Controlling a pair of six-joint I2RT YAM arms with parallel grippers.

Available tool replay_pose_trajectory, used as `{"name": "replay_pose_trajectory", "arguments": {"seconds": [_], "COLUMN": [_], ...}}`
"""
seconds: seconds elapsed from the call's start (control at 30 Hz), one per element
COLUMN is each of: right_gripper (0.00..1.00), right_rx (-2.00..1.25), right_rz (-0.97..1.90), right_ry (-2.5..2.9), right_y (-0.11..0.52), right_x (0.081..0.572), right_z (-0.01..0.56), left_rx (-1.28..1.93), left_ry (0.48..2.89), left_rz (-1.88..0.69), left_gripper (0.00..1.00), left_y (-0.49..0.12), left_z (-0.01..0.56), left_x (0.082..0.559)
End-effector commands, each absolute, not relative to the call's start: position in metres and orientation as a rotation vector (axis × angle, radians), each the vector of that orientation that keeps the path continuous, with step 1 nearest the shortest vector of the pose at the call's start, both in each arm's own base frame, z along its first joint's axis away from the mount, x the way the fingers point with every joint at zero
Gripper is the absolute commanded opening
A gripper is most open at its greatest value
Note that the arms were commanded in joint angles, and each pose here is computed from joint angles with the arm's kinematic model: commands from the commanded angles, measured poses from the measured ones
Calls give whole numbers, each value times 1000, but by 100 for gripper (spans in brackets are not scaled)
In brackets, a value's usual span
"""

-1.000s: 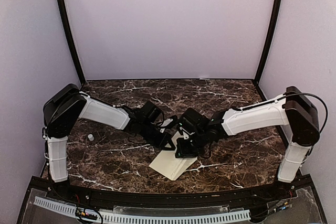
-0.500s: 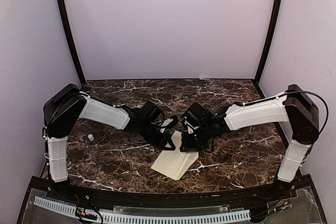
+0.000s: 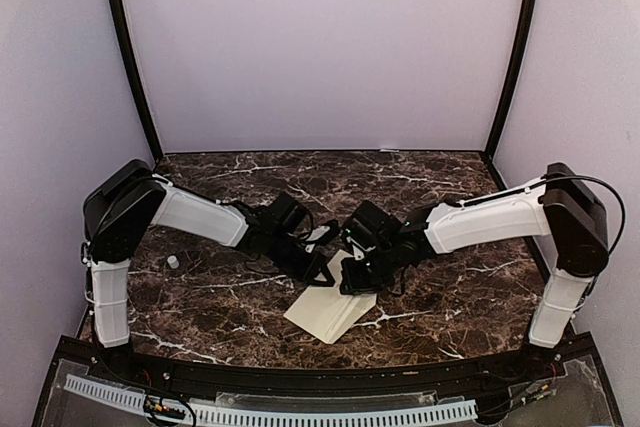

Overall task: Place the letter into the envelope and seal it
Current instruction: Paint the envelope at the center of the board.

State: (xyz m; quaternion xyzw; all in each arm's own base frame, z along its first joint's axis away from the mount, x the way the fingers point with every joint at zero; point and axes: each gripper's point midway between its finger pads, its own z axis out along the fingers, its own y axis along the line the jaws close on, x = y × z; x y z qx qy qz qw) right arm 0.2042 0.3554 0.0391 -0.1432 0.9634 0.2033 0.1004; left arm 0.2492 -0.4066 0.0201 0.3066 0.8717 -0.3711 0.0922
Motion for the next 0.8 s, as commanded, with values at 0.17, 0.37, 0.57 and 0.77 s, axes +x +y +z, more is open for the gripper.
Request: {"name": "replay_pose_trajectory", "arguments": {"seconds": [0.17,0.37,0.57,0.77], "right_gripper": [0,0,0,0], "right_rx": [-478,-521,-538,-512], "right_rz": [539,574,610,568], "right_ry": [2959,2970,2962,2967], "right_y": [353,366,378,373], "right_x": [166,152,146,150], "right_z": [26,26,30,27], "left_rx": [873,872,873,878], "left_ry": [2775,2777,2776,2773], "left_rz": [-943,-942,-943,-949], "left_gripper": [0,0,0,0], "left_y": [-379,-379,-379,-380], "left_z": [-24,-24,-24,-23], "left_x": [238,239,239,239]}}
